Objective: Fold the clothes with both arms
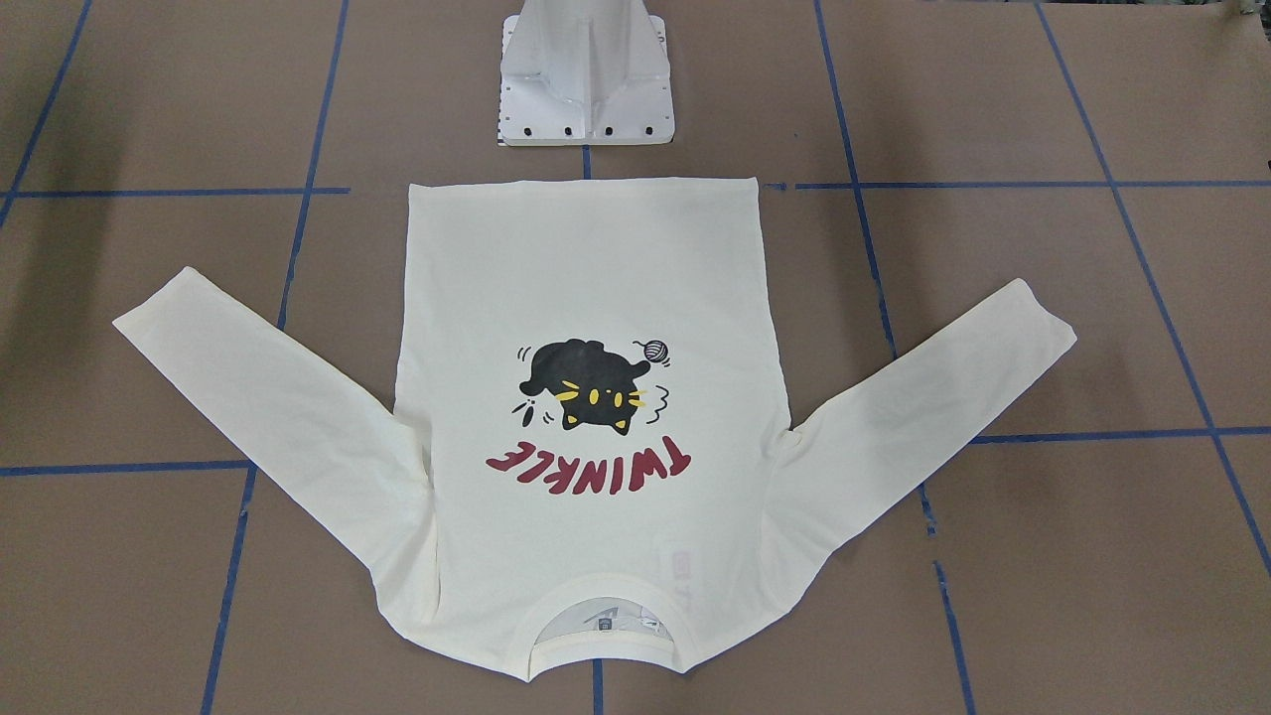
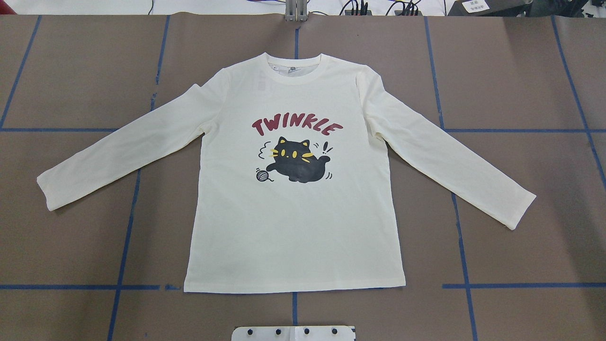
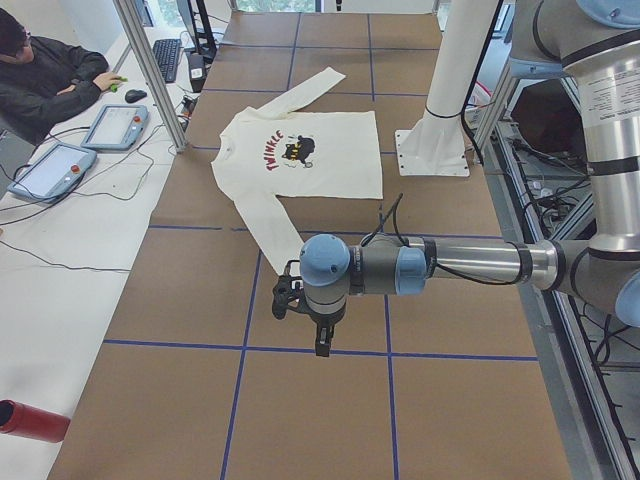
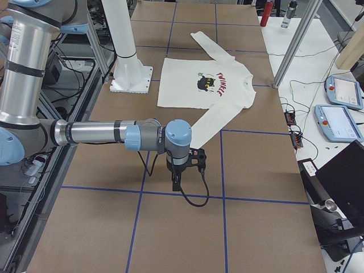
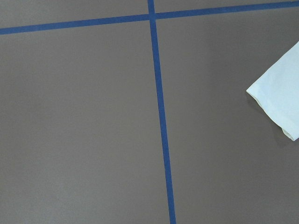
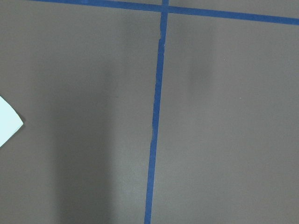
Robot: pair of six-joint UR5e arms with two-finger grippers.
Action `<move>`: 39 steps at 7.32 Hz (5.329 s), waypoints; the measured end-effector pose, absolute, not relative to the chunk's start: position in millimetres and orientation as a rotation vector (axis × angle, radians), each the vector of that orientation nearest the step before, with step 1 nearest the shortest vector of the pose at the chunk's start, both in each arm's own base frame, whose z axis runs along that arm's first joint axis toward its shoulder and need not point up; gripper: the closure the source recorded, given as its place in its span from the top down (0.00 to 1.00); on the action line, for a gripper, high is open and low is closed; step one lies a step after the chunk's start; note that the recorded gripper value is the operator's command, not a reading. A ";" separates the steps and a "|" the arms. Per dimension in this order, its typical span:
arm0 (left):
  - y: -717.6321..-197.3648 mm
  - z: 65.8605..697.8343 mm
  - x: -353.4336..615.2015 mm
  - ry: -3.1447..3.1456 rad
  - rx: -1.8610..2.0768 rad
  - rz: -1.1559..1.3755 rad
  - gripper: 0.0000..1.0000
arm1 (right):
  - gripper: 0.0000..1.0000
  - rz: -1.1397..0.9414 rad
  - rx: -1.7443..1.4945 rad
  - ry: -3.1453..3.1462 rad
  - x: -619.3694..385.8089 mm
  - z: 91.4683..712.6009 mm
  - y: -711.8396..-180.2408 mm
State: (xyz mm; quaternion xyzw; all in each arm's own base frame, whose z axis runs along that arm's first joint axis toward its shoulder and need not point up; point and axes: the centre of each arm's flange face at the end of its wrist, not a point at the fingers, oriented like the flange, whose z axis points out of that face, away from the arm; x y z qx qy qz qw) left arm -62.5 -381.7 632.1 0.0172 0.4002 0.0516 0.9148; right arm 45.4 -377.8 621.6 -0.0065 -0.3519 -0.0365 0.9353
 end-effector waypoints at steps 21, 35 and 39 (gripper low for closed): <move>-457.9 507.6 -80.9 0.763 0.609 0.304 1.00 | 0.63 0.076 0.419 -0.875 -190.5 588.4 -383.7; -454.9 509.2 -82.4 0.758 0.625 0.310 1.00 | 0.00 0.003 0.356 -0.853 -218.9 632.9 -357.7; -454.3 508.4 -85.0 0.755 0.630 0.307 1.00 | 0.00 -0.016 0.369 -0.869 -221.9 621.6 -360.9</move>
